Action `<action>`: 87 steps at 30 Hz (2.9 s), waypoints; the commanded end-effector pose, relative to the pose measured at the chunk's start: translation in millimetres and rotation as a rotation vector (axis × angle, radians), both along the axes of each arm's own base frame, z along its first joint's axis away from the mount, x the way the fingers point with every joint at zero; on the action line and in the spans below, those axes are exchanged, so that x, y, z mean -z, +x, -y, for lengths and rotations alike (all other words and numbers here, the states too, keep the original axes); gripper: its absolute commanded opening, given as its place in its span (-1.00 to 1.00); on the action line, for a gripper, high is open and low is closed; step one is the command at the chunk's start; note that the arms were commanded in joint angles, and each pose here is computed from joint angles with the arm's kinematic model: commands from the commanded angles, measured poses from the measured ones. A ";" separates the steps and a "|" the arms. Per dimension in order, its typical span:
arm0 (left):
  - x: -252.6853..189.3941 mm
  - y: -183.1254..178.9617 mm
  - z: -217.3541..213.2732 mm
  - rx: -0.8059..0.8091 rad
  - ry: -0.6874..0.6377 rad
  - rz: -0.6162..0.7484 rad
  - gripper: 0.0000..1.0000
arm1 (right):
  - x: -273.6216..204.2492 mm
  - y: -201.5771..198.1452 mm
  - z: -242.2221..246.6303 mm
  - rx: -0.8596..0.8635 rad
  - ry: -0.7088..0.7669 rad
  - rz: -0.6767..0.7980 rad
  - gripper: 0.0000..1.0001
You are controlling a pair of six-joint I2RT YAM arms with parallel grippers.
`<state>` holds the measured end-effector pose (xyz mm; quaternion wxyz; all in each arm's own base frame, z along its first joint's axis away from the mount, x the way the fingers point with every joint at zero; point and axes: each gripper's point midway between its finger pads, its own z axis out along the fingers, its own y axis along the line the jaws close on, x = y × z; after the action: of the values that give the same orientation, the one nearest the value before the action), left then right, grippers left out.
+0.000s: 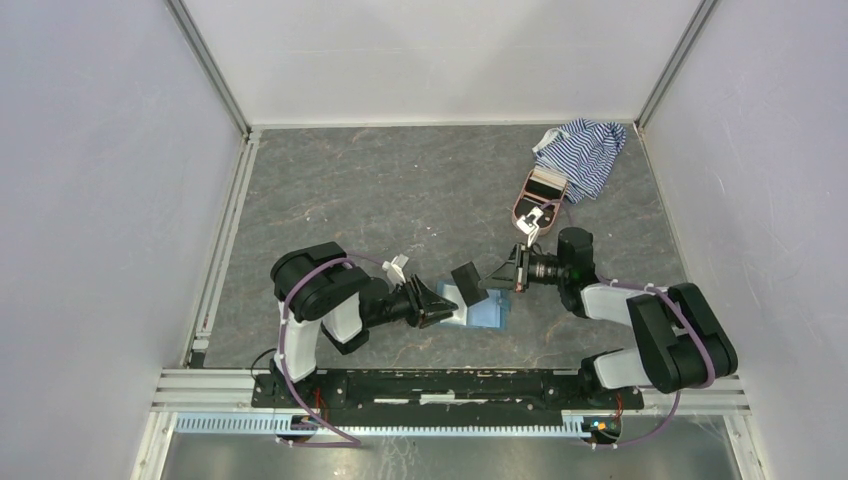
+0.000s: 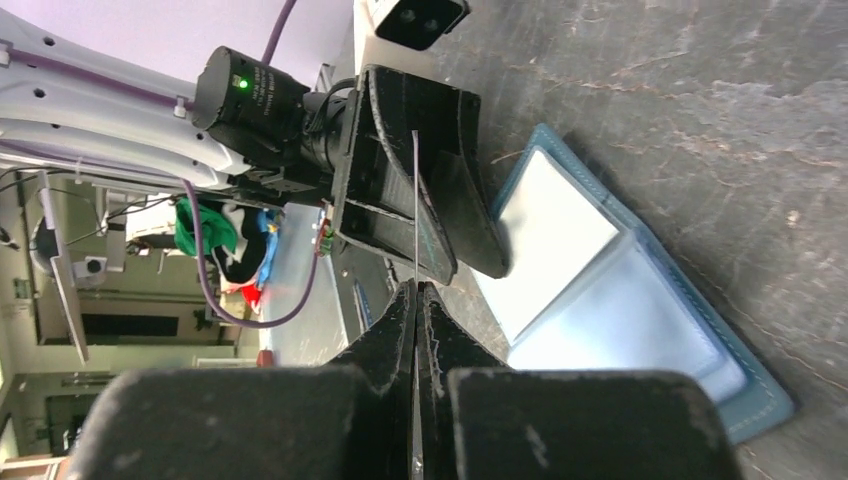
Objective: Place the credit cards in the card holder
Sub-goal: Insert the credit card into the card holder.
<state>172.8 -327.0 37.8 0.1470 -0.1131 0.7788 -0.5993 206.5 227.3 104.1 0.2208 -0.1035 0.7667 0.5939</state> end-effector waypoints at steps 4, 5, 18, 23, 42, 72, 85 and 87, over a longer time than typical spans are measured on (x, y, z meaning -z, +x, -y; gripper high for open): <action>-62.8 15.1 9.1 -0.022 -0.198 0.188 0.03 | 13.4 8.8 9.1 0.064 -0.059 0.014 -1.00; -64.5 15.4 9.9 -0.021 -0.203 0.192 0.04 | 16.7 8.7 9.3 0.065 -0.062 -0.001 -1.00; -70.0 25.3 15.1 -0.039 -0.215 0.225 0.08 | 29.4 -6.7 -7.4 -0.008 -0.046 -0.090 -1.00; -77.0 32.4 19.7 -0.053 -0.242 0.222 0.01 | 28.8 -7.9 -9.4 -0.014 -0.034 -0.104 -1.00; -83.4 31.6 24.6 -0.017 -0.265 0.231 -0.96 | 34.9 -5.6 -9.9 -0.039 -0.069 -0.089 -0.06; -13.9 30.8 7.2 0.181 0.073 0.251 -0.96 | 59.8 12.0 14.3 -0.315 -0.464 0.513 -0.37; -0.4 34.8 5.2 0.218 0.179 0.264 -0.96 | 77.4 12.0 17.9 -0.343 -0.539 0.479 -0.38; -0.7 36.1 3.1 0.217 0.188 0.269 -0.96 | 78.6 11.7 18.5 -0.345 -0.544 0.477 -0.38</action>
<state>201.8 -332.3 32.9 0.1673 0.0324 0.8136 -0.5559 209.7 208.4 25.5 0.2476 -0.4076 0.7960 0.3729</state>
